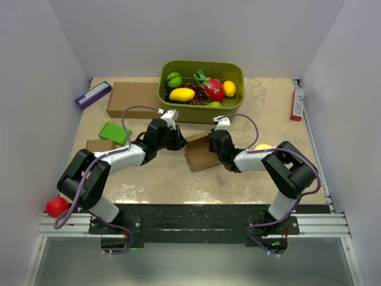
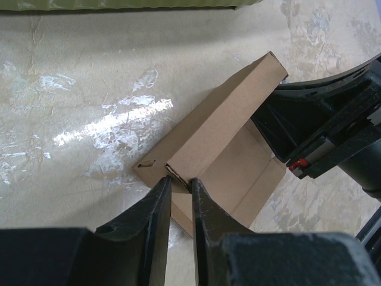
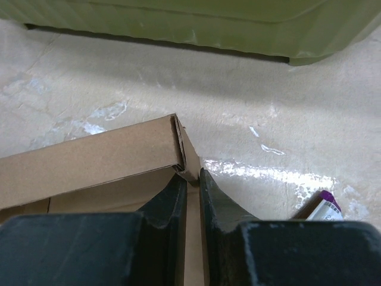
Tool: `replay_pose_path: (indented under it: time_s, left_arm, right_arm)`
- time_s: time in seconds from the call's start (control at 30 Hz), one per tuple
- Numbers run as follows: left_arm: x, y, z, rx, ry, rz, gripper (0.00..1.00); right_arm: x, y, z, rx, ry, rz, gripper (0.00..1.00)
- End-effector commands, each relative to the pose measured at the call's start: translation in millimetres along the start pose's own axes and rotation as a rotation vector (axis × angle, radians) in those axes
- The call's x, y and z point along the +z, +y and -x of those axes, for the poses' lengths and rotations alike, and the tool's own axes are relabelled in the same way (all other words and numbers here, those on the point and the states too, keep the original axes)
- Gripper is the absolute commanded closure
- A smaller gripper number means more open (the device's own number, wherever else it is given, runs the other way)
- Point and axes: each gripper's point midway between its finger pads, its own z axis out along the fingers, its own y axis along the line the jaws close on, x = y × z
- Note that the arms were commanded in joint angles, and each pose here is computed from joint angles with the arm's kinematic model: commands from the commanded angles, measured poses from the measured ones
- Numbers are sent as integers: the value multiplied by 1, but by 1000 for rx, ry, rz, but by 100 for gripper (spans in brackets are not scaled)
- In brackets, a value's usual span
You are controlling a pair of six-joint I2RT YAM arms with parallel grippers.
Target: Fold the paper box
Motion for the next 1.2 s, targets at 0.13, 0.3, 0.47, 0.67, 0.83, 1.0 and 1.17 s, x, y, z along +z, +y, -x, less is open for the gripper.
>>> replay_pose_path:
  time_s: [0.13,0.3,0.47,0.67,0.83,1.0,1.17]
  left_arm:
    - [0,-13,2,24,4,-68,76]
    - [-11,-20,21,81,-59,-76,44]
    - [-35,-11,40,140,-136,11,30]
    - [-69,-8,51,202,-195,67,26]
    - [-72,-13,43,190,-188,38,24]
    - [-57,-12,29,81,-117,34,24]
    - [-45,-16,19,44,-107,-17,24]
  right_arm:
    - [3,-22,-18,14,57,-179,100]
    - [-5,8,-17,-17,76,20,100]
    - [-24,12,-26,-69,111,110,100]
    - [-53,18,-21,-92,144,199,100]
    - [-68,16,-20,-135,165,230,100]
    - [-69,15,-20,-125,147,231,100]
    - [-66,18,-31,-141,170,232,100]
